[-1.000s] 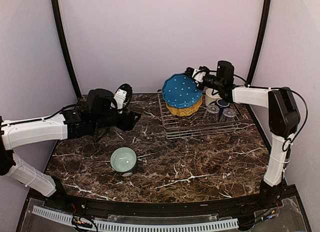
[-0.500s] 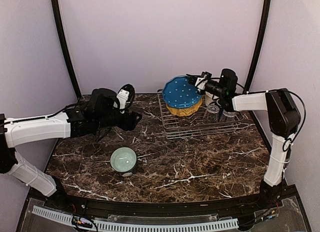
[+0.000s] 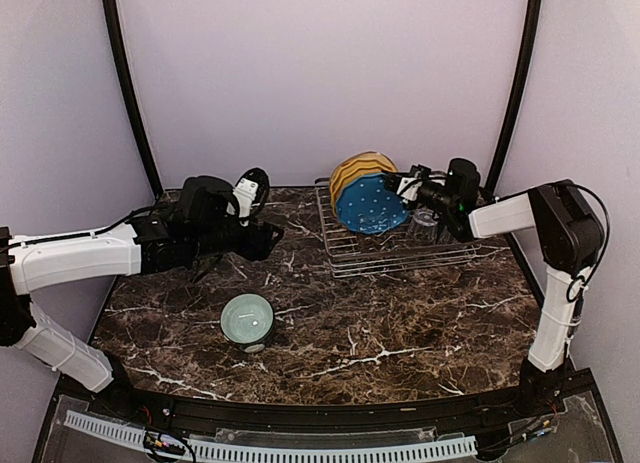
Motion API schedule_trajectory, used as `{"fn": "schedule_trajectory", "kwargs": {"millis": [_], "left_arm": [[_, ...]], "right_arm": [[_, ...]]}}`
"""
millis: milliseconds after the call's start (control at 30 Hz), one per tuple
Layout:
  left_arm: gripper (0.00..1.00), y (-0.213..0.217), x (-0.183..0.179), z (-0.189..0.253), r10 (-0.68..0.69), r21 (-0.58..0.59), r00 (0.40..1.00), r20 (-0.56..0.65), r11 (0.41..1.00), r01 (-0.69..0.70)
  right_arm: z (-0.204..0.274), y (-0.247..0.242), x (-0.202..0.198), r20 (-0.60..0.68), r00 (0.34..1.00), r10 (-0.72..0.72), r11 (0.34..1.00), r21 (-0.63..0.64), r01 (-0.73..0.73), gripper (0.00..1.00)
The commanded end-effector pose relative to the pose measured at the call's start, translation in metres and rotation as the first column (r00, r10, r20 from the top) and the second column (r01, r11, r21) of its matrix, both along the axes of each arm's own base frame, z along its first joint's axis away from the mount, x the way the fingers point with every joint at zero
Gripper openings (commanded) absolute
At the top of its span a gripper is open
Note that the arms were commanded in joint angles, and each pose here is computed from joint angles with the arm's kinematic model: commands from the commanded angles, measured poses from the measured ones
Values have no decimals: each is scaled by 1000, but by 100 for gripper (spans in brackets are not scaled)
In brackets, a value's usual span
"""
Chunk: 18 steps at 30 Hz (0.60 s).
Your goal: Load the mixed dishes into the dish rack
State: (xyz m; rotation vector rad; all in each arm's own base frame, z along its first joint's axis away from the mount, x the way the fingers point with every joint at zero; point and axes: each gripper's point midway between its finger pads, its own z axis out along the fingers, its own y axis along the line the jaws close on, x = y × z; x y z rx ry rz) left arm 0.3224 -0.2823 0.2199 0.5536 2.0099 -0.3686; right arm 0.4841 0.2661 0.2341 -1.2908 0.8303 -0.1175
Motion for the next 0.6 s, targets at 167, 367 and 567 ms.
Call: {"fn": "schedule_trajectory", "kwargs": {"millis": [167, 367, 567], "left_arm": [[66, 3, -1, 7, 2, -14, 1000, -7, 1000, -2], [66, 3, -1, 8, 3, -16, 1000, -5, 1000, -3], [66, 4, -1, 6, 4, -7, 1000, -6, 1000, -4]], "right_arm": [[29, -11, 6, 116, 992, -58, 997, 55, 52, 0], [13, -7, 10, 77, 996, -43, 998, 42, 40, 5], [0, -2, 12, 54, 998, -41, 999, 31, 40, 15]]}}
